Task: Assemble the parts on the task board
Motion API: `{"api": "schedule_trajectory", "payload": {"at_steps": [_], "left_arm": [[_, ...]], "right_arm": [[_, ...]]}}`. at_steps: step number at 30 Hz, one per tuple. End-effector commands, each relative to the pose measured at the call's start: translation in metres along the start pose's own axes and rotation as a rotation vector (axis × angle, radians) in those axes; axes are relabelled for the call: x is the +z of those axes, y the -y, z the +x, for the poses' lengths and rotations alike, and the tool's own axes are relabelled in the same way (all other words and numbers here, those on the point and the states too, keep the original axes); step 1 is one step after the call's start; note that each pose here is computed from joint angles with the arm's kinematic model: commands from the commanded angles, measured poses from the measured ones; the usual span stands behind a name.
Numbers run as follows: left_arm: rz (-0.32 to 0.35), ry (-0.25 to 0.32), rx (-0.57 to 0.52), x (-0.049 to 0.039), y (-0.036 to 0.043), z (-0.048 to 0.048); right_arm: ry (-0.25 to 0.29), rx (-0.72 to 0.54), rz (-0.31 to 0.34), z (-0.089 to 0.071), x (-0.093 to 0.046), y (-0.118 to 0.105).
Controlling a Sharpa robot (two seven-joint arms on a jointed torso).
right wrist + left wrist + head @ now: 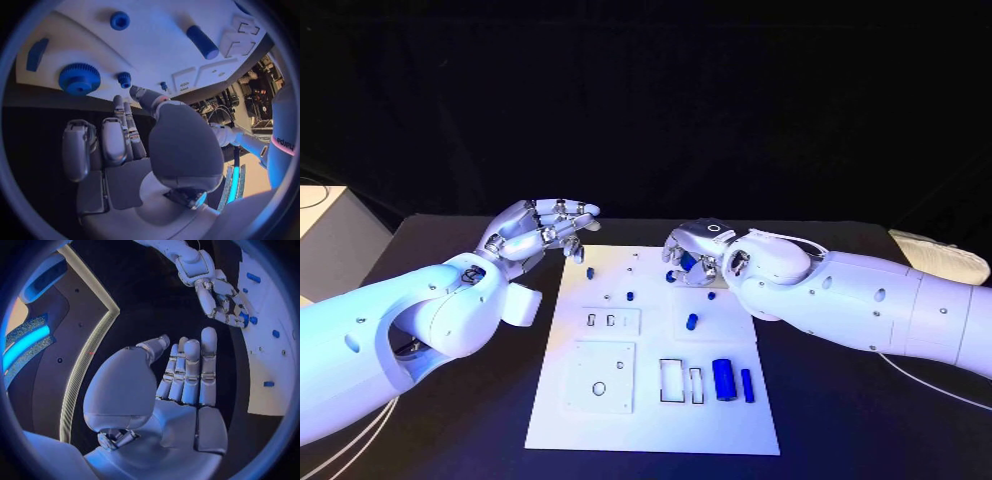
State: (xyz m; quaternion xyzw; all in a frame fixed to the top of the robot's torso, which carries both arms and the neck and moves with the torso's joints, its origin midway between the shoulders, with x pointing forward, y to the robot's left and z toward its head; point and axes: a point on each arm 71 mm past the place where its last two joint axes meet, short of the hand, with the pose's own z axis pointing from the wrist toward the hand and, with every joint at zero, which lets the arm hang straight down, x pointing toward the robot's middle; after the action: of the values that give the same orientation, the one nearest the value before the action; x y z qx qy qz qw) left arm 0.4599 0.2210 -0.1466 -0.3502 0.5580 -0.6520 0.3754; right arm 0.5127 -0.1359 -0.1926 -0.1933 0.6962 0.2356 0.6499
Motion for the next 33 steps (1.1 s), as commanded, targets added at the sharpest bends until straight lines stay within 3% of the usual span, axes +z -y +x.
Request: {"api": "schedule_trajectory", "payload": {"at_steps": [1,33], "left_arm": [[0.006,-0.02,-0.002,-0.0001,0.0016,0.0027],[0.003,-0.006,0.019,-0.0034,0.0045,-0.0038]], "right_arm": [[-0.039,-0.04,-0.008,0.0035,0.0014,-0.0008],[-0.039,-0.104,-0.038,0.006,0.0036,-0.0036]]}}
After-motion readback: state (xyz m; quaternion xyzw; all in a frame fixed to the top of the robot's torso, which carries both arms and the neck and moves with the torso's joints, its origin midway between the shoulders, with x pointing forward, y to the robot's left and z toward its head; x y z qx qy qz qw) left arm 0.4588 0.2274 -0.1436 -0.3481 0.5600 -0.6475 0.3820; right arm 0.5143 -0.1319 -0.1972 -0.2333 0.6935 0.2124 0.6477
